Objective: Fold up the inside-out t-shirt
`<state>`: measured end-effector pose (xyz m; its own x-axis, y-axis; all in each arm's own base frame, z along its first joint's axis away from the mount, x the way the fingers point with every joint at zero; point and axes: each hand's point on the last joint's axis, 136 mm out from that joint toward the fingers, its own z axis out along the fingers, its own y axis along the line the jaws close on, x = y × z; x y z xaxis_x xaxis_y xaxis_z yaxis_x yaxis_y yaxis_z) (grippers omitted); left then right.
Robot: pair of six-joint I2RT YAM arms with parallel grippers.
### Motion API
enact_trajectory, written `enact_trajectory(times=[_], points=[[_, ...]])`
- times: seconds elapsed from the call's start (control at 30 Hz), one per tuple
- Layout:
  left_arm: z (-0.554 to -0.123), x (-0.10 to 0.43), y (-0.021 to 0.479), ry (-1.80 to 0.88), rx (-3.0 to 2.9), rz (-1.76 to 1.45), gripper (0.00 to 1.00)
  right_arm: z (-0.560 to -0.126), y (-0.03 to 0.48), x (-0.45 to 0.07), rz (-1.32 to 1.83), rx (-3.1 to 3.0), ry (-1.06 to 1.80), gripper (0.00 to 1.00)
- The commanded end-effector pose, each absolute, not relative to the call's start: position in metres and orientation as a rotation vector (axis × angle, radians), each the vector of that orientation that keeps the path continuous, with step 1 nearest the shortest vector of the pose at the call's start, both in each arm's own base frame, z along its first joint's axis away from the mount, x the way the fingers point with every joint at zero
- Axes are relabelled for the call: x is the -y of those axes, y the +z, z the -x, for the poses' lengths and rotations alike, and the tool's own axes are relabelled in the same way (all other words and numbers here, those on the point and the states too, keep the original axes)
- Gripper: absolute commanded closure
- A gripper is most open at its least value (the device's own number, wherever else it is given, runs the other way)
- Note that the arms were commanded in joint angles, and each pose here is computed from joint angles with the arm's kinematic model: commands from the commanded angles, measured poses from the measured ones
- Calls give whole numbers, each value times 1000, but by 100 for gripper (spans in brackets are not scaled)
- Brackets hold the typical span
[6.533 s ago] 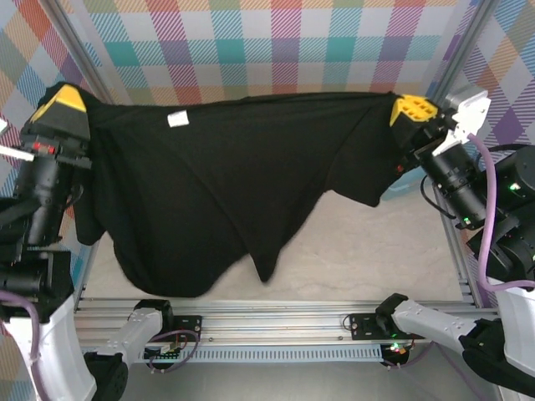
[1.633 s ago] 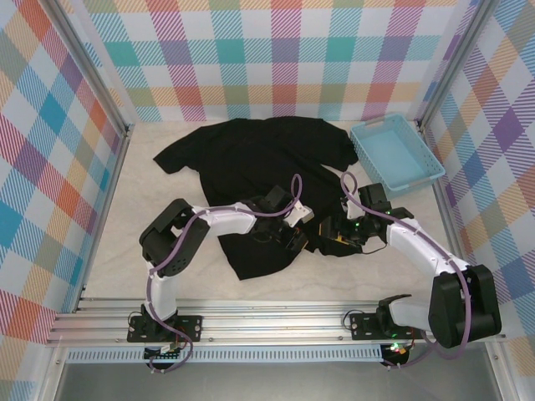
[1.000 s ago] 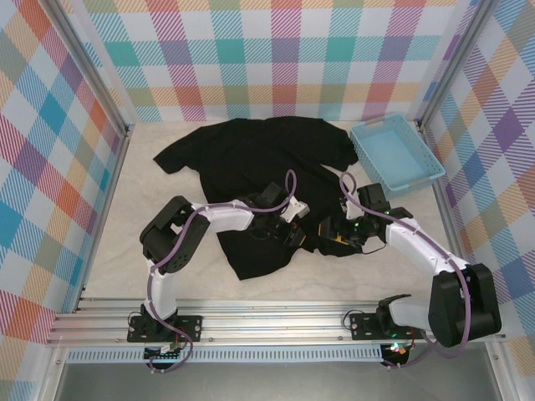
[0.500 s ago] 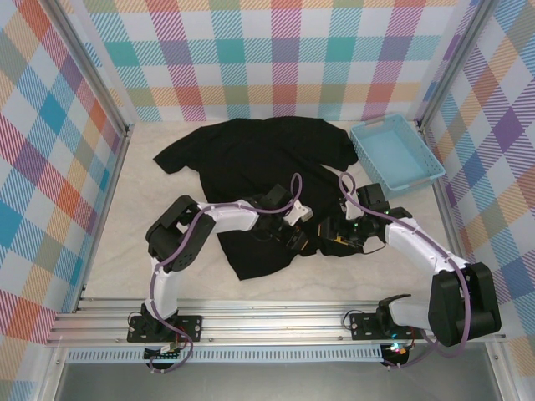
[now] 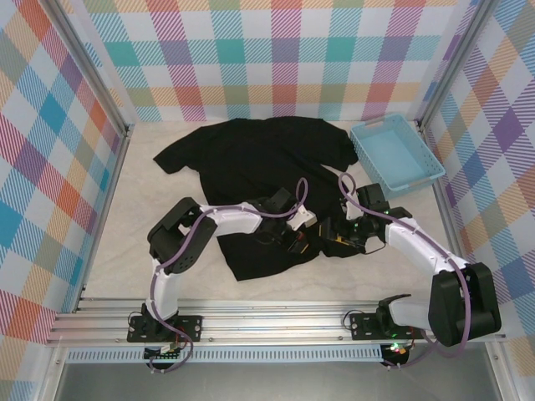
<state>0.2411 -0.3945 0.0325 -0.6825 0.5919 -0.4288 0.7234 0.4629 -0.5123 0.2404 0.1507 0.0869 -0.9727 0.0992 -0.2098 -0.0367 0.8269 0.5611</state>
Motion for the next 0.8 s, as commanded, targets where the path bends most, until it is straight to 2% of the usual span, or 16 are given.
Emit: enact_trajectory(times=[0.0, 0.27, 0.37, 0.47, 0.63, 0.77], points=[[-258, 399, 84, -1119, -2379, -990, 100, -245, 107, -147, 3, -2707, 812, 40], [-254, 394, 73, -1094, -2406, -1005, 100, -229, 90, -155, 6, -2758, 851, 45], [-245, 400, 76, -1031, -2338, -1081, 76, -227, 83, -149, -24, -2766, 798, 45], [-238, 412, 76, -929, -2280, -1142, 62, -231, 82, -136, -72, -2766, 718, 43], [-236, 419, 60, -741, -2255, -1210, 44, -238, 84, -117, -173, -2750, 682, 42], [-231, 425, 44, -641, -2254, -1284, 40, -239, 87, -108, -205, -2725, 670, 42]])
